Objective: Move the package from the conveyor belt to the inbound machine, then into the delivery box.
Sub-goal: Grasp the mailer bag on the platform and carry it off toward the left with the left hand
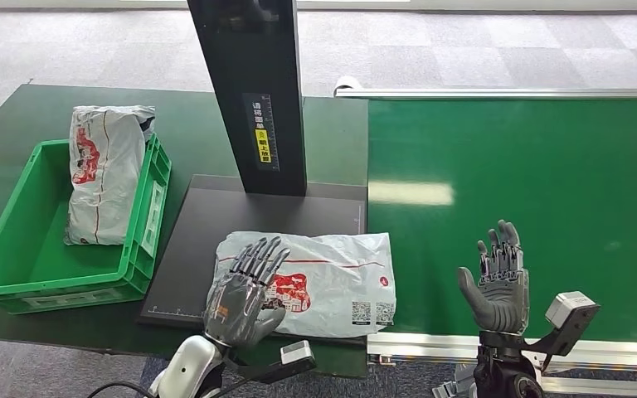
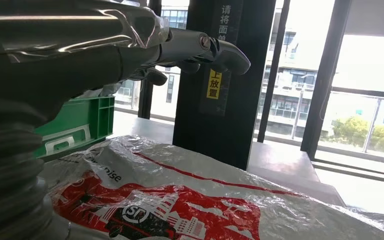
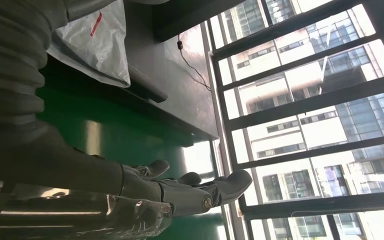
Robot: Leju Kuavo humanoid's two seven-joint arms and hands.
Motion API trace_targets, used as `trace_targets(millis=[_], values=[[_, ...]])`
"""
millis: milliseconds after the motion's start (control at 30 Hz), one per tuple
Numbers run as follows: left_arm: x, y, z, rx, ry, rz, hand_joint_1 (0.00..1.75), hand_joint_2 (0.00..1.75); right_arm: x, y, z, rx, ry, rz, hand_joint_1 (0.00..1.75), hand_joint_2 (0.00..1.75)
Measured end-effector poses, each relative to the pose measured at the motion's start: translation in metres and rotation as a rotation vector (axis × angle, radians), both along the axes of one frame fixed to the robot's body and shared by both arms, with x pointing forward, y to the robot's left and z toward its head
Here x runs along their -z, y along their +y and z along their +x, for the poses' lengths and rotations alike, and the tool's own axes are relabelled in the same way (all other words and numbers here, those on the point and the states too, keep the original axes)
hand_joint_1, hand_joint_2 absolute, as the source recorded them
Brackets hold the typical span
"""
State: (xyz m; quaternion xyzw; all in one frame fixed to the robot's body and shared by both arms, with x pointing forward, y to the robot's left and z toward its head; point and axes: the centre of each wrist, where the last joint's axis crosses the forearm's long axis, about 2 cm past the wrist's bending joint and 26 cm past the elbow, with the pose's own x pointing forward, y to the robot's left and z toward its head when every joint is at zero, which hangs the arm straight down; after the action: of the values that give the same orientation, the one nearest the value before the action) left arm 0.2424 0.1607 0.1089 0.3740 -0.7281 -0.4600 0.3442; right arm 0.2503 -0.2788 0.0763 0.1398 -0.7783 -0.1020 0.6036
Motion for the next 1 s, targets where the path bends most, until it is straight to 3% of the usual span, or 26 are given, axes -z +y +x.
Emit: trace_targets(millis=[667, 800, 1000], values=[[-0.005, 0.006, 0.008, -0.005, -0.04, 0.034, 0.0, 1.75, 0.0, -0.001, -0.004, 0.008, -0.009, 0.003, 0.0, 1.75], [-0.002, 0.008, 0.009, 0.052, 0.088, -0.004, 0.0, 1.75, -0.002, -0.003, -0.003, 0.017, -0.021, 0.003, 0.0, 1.75], [0.019, 0.003, -0.002, 0.13, 0.236, -0.01, 0.0, 1.75, -0.002, -0.005, -0.007, 0.03, -0.029, 0.002, 0.0, 1.75]])
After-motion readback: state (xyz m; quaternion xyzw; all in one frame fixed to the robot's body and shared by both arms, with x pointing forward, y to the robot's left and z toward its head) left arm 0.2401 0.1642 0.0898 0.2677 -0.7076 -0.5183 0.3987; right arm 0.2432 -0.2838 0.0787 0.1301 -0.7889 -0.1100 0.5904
